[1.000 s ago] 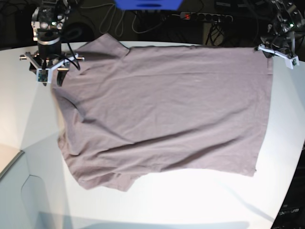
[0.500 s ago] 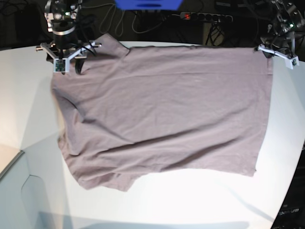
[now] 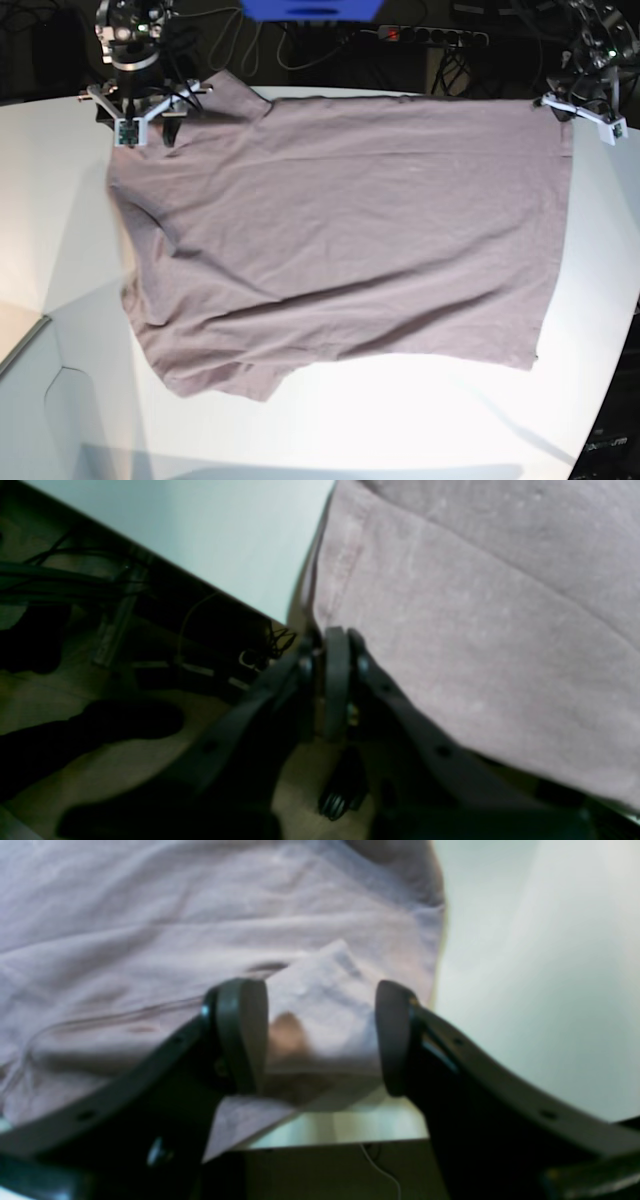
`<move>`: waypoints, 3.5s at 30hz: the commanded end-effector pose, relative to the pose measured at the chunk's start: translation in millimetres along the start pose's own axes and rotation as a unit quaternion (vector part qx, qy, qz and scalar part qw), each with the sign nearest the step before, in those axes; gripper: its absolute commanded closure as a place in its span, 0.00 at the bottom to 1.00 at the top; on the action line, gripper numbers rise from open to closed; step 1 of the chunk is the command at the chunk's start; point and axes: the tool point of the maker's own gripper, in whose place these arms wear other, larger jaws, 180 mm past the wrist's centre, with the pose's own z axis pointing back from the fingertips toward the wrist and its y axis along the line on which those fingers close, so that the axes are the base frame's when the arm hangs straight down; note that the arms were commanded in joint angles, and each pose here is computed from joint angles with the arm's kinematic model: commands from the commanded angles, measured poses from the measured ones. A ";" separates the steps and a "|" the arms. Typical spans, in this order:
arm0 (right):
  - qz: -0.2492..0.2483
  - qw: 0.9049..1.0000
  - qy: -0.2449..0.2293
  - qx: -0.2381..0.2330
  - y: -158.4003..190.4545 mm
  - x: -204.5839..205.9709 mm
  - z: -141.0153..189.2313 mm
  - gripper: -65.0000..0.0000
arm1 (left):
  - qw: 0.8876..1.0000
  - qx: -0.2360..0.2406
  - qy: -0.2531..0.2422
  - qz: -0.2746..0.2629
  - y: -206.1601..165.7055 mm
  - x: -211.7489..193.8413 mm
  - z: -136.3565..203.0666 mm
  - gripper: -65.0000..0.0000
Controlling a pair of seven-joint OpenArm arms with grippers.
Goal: Layout the t-shirt on the table in an organized manner, then fold the t-shirt properly
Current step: 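Grasp the shirt's shoulder corners with both grippers, then lift the held shoulder edge with both grippers and pull it taut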
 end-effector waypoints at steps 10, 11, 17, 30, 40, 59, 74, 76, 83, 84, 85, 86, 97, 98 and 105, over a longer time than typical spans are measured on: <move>-0.004 1.000 -0.002 -0.020 -16.3 -3.9 2.0 0.47 | 1.000 -0.011 -0.015 -0.004 -4.7 10.7 0.5 1.00; -0.005 1.000 0.001 -0.019 -15.6 -6.8 1.3 0.47 | 1.000 -0.011 -0.015 -0.004 -4.7 10.7 0.5 1.00; -0.006 1.000 0.012 -0.014 -11.7 -16.2 2.0 0.47 | 1.000 -0.011 -0.015 -0.004 -4.7 10.7 0.5 1.00; -0.011 0.999 0.039 -0.001 -0.4 -37.3 0.7 0.47 | 1.000 -0.013 -0.020 -0.004 -7.4 16.1 -1.3 1.00; -0.005 0.999 0.045 0.029 22.0 -43.2 3.6 0.60 | 1.000 -0.013 -0.020 -0.004 -7.4 16.1 -1.3 1.00; -0.002 1.000 -0.008 0.014 12.5 -2.6 25.5 1.00 | 1.000 -0.015 -0.024 -0.006 -8.8 20.0 0.3 1.00; -0.029 0.998 -0.057 0.001 9.6 29.5 46.5 1.00 | 0.999 -0.014 -0.045 -0.017 -11.3 35.7 7.5 1.00; -0.056 0.996 -0.070 -0.006 1.3 29.7 51.8 1.00 | 0.999 -0.014 -0.046 -0.017 -11.1 36.4 7.8 1.00; -0.076 0.991 -0.108 -0.010 -4.6 35.5 62.9 1.00 | 0.996 -0.018 -0.076 -0.032 -18.7 56.7 18.0 1.00; -0.076 0.991 -0.111 -0.011 -4.8 36.6 63.1 1.00 | 0.996 -0.019 -0.084 -0.035 -21.0 62.0 20.7 1.00; -0.076 0.990 -0.114 -0.011 -4.9 37.7 63.4 1.00 | 0.995 -0.019 -0.093 -0.040 -23.0 68.1 23.9 1.00; -0.076 0.990 -0.117 -0.011 -5.1 38.4 63.6 1.00 | 0.994 -0.020 -0.101 -0.044 -24.9 73.6 27.3 1.00; -0.079 0.986 -0.149 -0.011 -4.9 57.3 57.4 1.00 | 0.981 -0.026 -0.176 -0.080 -44.1 122.8 58.3 1.00; -0.080 0.985 -0.152 -0.011 -4.8 60.4 54.9 1.00 | 0.980 -0.026 -0.179 -0.081 -44.3 124.5 59.3 1.00; -0.085 0.978 -0.192 -0.012 -5.4 91.1 40.4 1.00 | 0.975 -0.034 -0.205 -0.076 -54.7 149.8 56.9 1.00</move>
